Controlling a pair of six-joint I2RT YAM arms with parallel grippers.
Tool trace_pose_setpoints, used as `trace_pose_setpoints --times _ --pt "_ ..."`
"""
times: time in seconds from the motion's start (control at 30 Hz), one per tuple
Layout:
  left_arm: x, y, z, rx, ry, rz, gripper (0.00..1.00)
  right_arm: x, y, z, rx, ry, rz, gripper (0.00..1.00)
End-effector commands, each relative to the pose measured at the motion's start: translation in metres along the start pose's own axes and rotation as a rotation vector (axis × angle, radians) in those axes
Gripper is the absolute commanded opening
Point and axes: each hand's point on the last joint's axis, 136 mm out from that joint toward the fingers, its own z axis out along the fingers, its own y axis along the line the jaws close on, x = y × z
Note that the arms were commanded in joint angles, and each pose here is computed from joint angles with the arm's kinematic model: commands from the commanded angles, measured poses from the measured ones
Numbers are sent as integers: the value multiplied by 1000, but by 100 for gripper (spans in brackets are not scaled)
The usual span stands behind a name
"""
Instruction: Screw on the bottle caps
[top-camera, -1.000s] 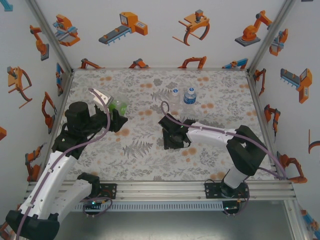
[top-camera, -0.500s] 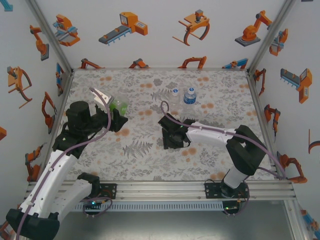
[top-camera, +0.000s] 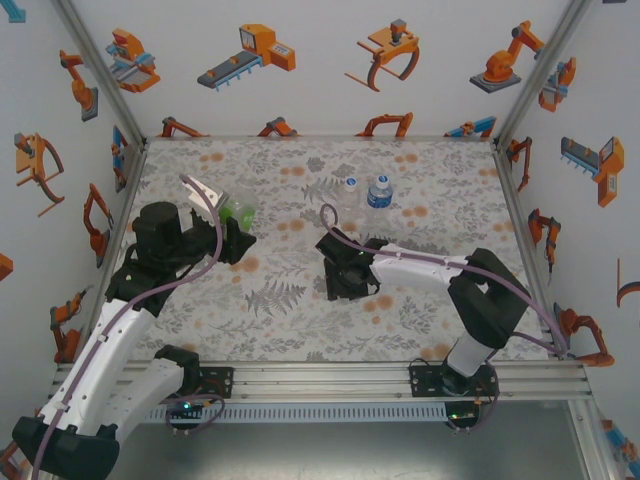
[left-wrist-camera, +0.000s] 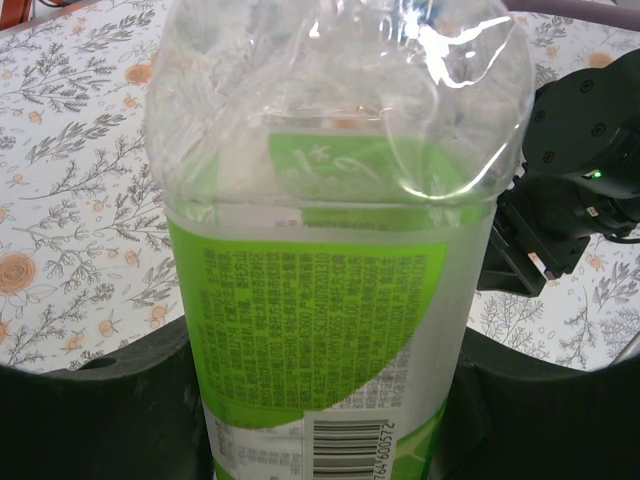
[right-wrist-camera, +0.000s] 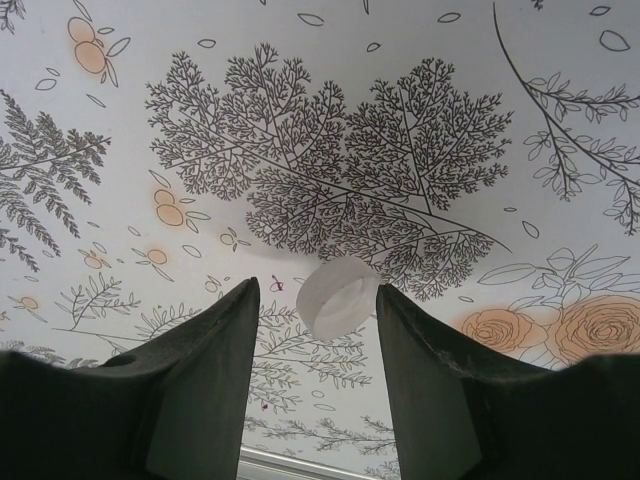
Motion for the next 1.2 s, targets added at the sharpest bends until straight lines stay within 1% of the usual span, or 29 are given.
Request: trace_pose_setpoints --times 0.0,0.2,0.27,0.37,0.5,0.6,0.67,0.77,0.83,0.9,1.0,1.07,1.17 --pt "-5 0 -2 2 -10 19 8 1 2 1 13 12 6 49" --pt "-5 0 -2 1 -7 18 8 6 0 7 14 27 12 43" --pt "-4 0 -1 1 -5 18 8 7 -1 10 15 30 15 39" --pt "-4 1 -1 1 -4 17 8 7 1 10 6 27 17 29" --pt "-4 1 -1 -1 -3 19 8 2 5 8 -14 9 25 22" --pt "-3 1 0 -2 1 17 8 -8 11 5 -75 -21 55 20" --pt "-3 2 1 -1 3 16 8 -18 19 1 -171 -55 97 20" --pt "-2 2 2 -2 7 15 8 -32 32 -6 -365 -117 173 19" --pt "-1 2 2 -3 9 14 8 -37 29 -7 -467 -150 238 20" --pt "-1 3 2 -7 10 13 8 -36 18 -2 -522 -154 302 22" --pt "0 4 4 -5 14 13 8 -24 -8 8 -534 -144 387 31" --pt "1 4 5 -5 17 10 8 -13 -25 12 -501 -136 419 35" --pt "2 4 6 -3 23 8 8 -2 -48 13 -400 -136 430 40"
